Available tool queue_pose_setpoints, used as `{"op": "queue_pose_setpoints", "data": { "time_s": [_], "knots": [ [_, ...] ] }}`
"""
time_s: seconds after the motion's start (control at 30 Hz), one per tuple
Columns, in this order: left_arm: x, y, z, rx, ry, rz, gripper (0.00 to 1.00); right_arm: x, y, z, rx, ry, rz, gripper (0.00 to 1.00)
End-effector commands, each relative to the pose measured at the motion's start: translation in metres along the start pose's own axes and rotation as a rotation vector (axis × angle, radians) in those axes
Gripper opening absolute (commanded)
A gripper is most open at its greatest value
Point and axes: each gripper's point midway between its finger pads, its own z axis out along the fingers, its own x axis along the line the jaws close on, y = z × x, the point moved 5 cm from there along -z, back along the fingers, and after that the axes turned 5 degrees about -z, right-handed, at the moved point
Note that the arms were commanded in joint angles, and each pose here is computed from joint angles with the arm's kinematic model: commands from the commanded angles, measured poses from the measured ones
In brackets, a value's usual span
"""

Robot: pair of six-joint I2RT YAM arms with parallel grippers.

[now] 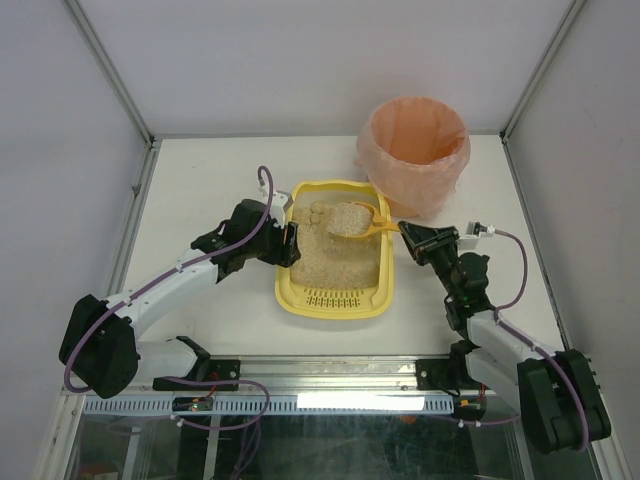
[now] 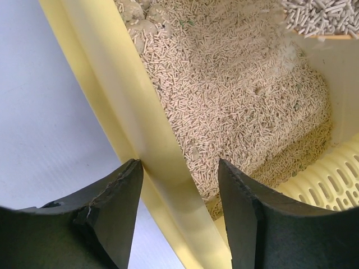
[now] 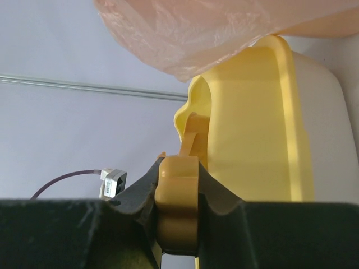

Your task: Clean the litter box

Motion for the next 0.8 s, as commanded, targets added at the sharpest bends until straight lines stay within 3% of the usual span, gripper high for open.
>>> {"op": "queue_pose_setpoints", "data": {
  "time_s": [0.0,0.03,0.13,0.23,0.37,0.47,0.6,0.7,0.77],
  "knots": [
    [-0.013,0.010,-0.007,-0.044,-0.059,0.009,0.57,0.041,0.011,0.001,-0.011,0.196,0.039,0.00],
    [-0.013,0.011,-0.007,-0.046,-0.057,0.009,0.57,0.037,0.018,0.001,-0.042,0.179,0.057,0.00],
    [-0.011,0.010,-0.008,-0.049,-0.052,0.007,0.58,0.049,0.002,0.009,0.059,0.204,-0.005,0.00],
    [-0.012,0.012,-0.008,-0.053,-0.051,0.006,0.59,0.039,0.020,0.004,-0.030,0.200,0.058,0.00],
    [-0.011,0.011,-0.008,-0.052,-0.050,0.002,0.61,0.053,0.006,0.009,0.049,0.232,-0.003,0.00],
    [-0.010,0.013,-0.007,-0.054,-0.047,0.002,0.61,0.038,0.025,0.001,-0.050,0.188,0.045,0.00],
    [-0.010,0.011,-0.006,-0.048,-0.048,-0.001,0.61,0.058,0.010,0.008,0.034,0.238,-0.048,0.00],
    [-0.010,0.013,-0.006,-0.050,-0.051,0.000,0.61,0.043,0.031,0.001,-0.077,0.181,0.002,0.00],
    [-0.009,0.011,-0.007,-0.049,-0.049,-0.004,0.61,0.051,0.024,0.006,-0.033,0.184,-0.048,0.00]
  ]
}}
